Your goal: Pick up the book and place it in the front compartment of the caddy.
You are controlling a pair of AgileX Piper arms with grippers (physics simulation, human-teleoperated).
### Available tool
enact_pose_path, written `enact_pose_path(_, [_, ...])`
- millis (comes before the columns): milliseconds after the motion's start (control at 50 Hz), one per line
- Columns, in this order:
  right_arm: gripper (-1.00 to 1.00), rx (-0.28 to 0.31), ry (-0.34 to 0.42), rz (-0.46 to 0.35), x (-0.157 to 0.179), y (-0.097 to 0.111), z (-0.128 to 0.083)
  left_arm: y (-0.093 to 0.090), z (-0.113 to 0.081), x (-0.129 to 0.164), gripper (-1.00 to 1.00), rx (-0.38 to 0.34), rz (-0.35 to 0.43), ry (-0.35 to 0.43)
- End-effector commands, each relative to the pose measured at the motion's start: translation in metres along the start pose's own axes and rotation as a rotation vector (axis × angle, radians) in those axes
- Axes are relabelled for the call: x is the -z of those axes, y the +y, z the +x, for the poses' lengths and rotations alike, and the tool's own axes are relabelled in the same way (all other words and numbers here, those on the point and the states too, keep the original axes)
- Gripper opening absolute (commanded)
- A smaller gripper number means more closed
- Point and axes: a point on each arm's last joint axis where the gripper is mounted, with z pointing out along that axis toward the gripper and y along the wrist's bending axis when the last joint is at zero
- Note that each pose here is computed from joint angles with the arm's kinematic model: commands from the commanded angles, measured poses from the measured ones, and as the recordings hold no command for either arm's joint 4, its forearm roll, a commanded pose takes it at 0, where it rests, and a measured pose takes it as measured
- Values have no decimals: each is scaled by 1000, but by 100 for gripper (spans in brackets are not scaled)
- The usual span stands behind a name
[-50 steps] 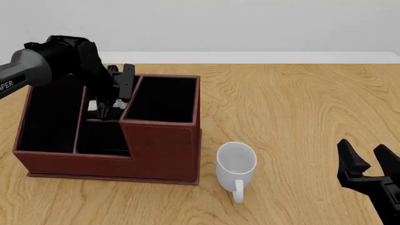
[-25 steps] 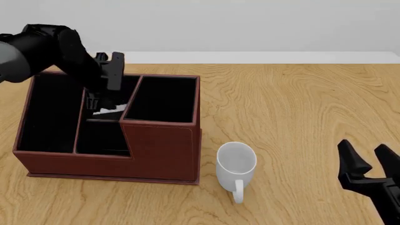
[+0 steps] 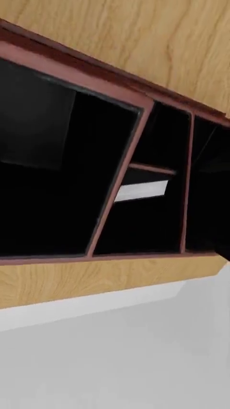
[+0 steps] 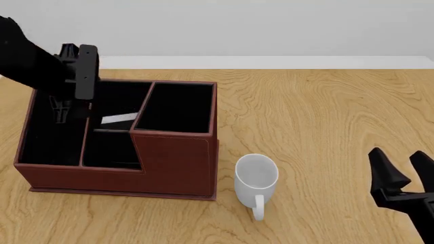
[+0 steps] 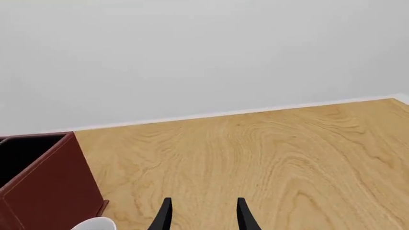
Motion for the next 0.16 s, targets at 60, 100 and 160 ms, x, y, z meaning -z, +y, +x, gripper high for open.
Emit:
enact_pose_path(60, [100, 3, -10, -15, 10, 2, -4, -27, -2, 14, 100, 1, -28, -16])
enact_pose_path(100, [100, 2, -8, -16, 11, 2, -2, -33, -8, 16, 100, -4, -22, -31])
enact_pose_path(160, [100, 3, -8, -20, 13, 2, -4, -38, -22, 21, 100, -1, -14, -66])
